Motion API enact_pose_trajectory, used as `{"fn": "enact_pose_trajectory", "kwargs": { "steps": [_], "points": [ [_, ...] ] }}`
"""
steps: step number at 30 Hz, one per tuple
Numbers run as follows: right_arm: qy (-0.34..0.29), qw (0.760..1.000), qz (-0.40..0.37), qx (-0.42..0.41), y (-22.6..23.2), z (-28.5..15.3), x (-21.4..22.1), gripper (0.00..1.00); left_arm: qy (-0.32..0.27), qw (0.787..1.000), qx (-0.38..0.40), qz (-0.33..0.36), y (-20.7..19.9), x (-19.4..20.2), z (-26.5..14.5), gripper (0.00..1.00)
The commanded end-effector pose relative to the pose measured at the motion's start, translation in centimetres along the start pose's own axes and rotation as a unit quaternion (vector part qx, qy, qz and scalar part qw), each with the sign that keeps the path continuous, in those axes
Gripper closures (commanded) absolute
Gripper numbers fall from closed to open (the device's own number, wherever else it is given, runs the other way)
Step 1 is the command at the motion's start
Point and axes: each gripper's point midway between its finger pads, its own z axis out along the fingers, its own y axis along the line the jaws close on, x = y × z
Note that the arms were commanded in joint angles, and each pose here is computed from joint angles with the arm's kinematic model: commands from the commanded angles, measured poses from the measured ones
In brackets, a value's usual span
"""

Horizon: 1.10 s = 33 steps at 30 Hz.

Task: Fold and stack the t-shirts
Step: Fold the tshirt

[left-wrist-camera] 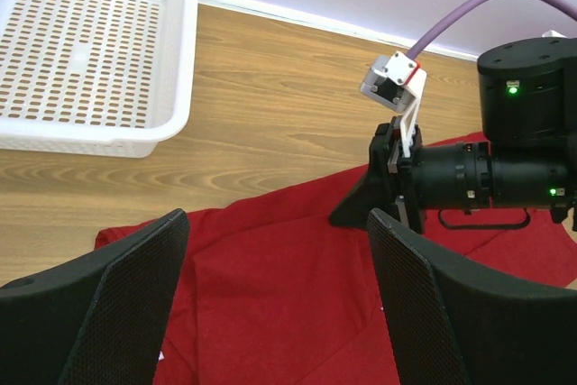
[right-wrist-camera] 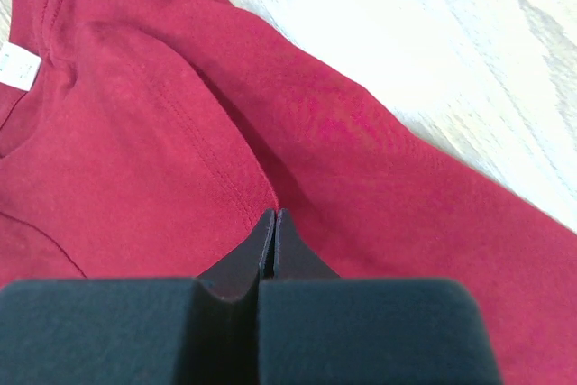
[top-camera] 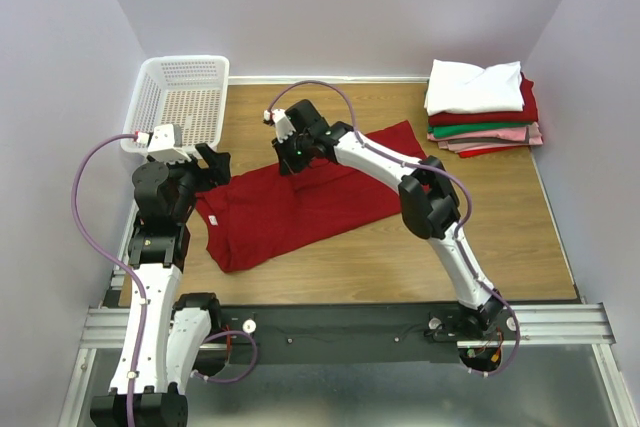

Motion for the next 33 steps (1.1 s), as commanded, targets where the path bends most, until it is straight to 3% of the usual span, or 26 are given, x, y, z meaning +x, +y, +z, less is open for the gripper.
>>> {"fn": "enact_pose_trajectory", "kwargs": {
  "steps": [1,5,7,14,16,18,20,21,25,26,28,29,30,33],
  "points": [
    [-0.015,0.999,-0.021,0.025,-0.7,-2.0,-1.2,0.99,-0.007,1.0,0.017,0.009,-0.5,-0.1,0.0,0.13],
    [-0.012,0.999,-0.019,0.026,-0.8,-1.7,-0.9,0.87,-0.007,1.0,0.016,0.008,-0.5,-0.1,0.0,0.13],
    [-0.013,0.999,-0.017,0.042,-1.5,-1.8,-1.0,0.87,-0.007,1.0,0.016,0.008,-0.5,-0.1,0.0,0.13],
    [-0.044,0.994,0.0,0.101,-6.0,-5.1,-3.1,0.71,-0.005,1.0,0.013,0.007,-0.4,0.0,0.0,0.13],
    [-0.055,0.994,-0.005,0.096,-7.5,-6.9,-3.7,0.63,-0.006,1.0,0.012,0.008,-0.4,-0.1,0.0,0.13],
    [-0.061,0.995,-0.037,0.075,-8.2,-8.3,-3.9,0.45,-0.006,1.0,0.012,0.007,-0.4,0.0,0.0,0.13],
    [-0.073,0.996,-0.05,-0.017,-7.8,-10.8,-3.1,0.25,-0.006,1.0,0.014,0.006,-0.4,0.0,0.0,0.13],
    [-0.084,0.993,-0.044,-0.076,-8.5,-12.3,-1.9,0.22,-0.007,1.0,0.015,0.006,-0.5,0.0,0.0,0.13],
    [-0.118,0.985,-0.046,-0.114,-10.2,-17.4,-0.5,0.19,-0.009,1.0,0.019,0.008,-0.6,-0.1,-0.1,0.13],
    [-0.103,0.986,-0.056,-0.116,-9.1,-18.6,1.3,0.19,-0.008,1.0,0.019,0.008,-0.6,0.0,0.0,0.13],
    [-0.084,0.981,-0.145,-0.096,-8.7,-19.8,3.7,0.19,-0.01,1.0,0.022,0.008,-0.7,-0.1,-0.1,0.13],
    [-0.051,0.982,-0.146,-0.106,-8.0,-19.7,7.3,0.19,-0.01,1.0,0.025,0.008,-0.8,-0.2,-0.1,0.13],
    [-0.054,0.972,-0.212,-0.088,-7.4,-21.4,7.6,0.18,-0.01,1.0,0.025,0.008,-0.8,-0.1,-0.1,0.13],
    [-0.012,0.959,-0.271,-0.083,-6.3,-22.1,13.3,0.14,-0.01,0.999,0.03,0.008,-1.0,-0.1,-0.1,0.13]
  ]
}}
